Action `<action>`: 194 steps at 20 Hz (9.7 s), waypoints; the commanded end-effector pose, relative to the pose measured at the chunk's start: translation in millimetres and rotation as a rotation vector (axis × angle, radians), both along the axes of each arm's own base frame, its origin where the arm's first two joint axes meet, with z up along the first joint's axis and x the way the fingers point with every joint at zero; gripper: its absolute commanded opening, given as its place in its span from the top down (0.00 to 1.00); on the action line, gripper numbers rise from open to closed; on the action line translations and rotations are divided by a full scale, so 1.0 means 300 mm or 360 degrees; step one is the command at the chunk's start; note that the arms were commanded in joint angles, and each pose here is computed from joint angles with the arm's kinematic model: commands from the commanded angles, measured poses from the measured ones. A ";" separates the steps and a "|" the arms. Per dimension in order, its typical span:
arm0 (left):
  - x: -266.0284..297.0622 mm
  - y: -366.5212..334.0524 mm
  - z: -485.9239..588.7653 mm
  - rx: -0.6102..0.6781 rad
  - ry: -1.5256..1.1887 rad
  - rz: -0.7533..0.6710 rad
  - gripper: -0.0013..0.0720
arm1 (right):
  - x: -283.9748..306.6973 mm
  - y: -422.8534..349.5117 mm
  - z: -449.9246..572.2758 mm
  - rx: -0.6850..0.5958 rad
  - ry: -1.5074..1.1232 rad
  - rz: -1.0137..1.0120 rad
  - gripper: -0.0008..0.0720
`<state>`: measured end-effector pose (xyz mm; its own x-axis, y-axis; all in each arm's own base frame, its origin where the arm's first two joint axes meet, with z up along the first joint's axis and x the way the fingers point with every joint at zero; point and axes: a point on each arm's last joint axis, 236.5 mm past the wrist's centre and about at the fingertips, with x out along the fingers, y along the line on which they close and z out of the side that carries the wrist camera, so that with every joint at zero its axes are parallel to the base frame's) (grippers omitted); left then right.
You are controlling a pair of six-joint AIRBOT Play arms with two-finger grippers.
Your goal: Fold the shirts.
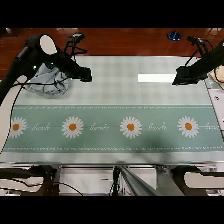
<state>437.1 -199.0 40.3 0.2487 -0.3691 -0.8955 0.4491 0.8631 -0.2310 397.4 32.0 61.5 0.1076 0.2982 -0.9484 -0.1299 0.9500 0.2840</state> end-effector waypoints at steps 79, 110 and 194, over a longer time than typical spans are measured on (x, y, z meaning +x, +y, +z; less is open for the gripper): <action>-0.122 -0.087 0.298 0.0010 -0.0265 -0.0220 0.38 | 0.020 -0.112 -0.023 -0.0239 -0.0053 0.0040 0.57; -0.438 -0.182 -0.487 -0.0709 0.0914 0.0359 0.27 | 0.031 -0.109 -0.021 -0.0235 -0.0075 0.0040 0.57; -0.996 0.484 0.884 -0.0043 -0.0701 0.0551 0.96 | -0.694 0.089 0.853 0.0118 -0.0937 -0.0320 0.96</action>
